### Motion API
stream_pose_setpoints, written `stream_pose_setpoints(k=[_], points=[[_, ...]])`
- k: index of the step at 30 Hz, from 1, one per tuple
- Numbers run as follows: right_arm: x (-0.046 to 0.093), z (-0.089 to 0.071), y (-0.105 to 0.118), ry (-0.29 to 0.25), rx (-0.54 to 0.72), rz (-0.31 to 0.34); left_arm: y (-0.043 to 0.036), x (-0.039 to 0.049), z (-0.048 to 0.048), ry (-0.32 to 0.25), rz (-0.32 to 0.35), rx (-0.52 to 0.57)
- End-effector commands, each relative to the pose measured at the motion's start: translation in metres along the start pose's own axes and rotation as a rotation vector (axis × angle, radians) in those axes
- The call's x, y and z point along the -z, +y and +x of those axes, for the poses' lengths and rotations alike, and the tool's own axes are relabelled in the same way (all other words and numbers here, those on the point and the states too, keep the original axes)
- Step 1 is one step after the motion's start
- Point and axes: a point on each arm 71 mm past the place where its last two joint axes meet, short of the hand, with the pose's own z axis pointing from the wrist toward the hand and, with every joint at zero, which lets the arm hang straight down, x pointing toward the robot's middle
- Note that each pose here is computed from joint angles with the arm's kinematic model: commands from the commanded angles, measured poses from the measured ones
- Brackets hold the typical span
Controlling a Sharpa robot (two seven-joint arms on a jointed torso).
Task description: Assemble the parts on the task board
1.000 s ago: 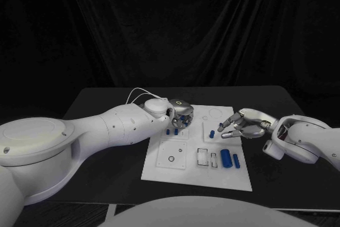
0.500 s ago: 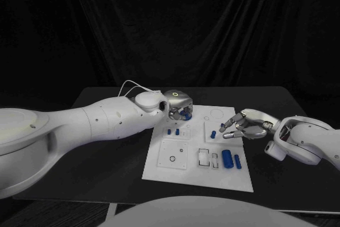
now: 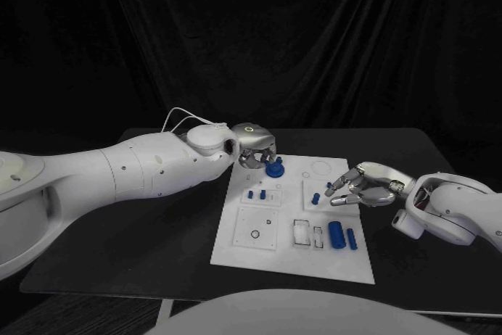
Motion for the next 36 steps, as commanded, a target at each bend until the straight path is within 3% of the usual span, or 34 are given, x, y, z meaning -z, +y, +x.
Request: stream_pose_setpoints(k=[1,10,21,36], points=[[0.0,0.002,-0.001,0.009,-0.006,0.004,0.0003,-0.0008,0.0038,0.034,0.005,0.006],[0.001,0.003,-0.002,0.006,-0.007,0.004,-0.0015,-0.0015,0.0196,0.067,0.005,0.023],[0.001,0.003,-0.001,0.002,-0.006,0.0,0.0028,-0.0009,0.0365,0.093,-0.014,0.037],[0.001,0.003,-0.001,0.003,-0.006,0.0,0.0023,-0.0049,0.0427,0.108,-0.025,0.041]])
